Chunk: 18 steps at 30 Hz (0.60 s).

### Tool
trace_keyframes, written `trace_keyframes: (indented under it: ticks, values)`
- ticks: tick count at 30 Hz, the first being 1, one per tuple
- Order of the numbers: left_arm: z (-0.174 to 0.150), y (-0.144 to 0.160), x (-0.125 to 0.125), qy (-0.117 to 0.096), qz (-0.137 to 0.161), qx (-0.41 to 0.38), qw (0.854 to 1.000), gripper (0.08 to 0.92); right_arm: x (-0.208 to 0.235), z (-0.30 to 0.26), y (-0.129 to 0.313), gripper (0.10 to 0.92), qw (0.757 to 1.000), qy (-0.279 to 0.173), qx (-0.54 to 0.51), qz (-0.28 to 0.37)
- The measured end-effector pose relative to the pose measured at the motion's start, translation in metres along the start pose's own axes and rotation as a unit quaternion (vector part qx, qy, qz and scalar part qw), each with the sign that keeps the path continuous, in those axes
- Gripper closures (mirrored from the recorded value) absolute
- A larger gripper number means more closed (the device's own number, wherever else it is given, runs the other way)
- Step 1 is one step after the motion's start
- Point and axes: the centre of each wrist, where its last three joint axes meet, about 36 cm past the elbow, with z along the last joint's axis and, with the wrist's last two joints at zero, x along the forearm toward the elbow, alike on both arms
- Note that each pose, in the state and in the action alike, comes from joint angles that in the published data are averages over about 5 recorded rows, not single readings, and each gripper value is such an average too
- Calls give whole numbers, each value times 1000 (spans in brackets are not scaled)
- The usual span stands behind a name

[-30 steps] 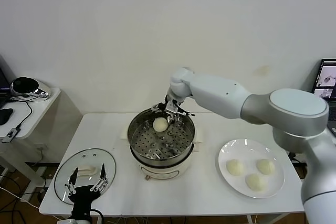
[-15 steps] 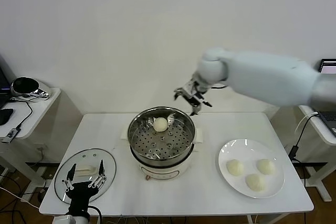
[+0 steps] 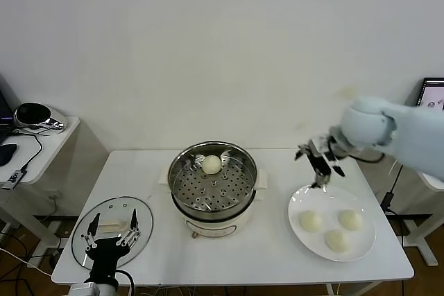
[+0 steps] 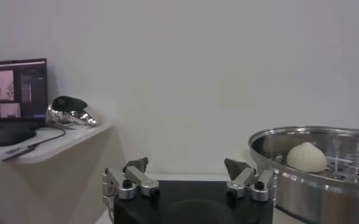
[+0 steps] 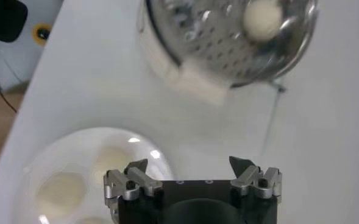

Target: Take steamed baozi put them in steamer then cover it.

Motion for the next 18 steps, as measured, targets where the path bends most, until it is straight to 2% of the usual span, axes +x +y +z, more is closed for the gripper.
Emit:
trace_keyframes:
  ticks: [8,18]
  values:
    - [0,0,1,1,-6,1,1000,177,-39,20,39,200,999,6,-37,-11]
    - [1,2,3,4,-13,0,1000,177,-91,34,65,200,998,18,-53,-24]
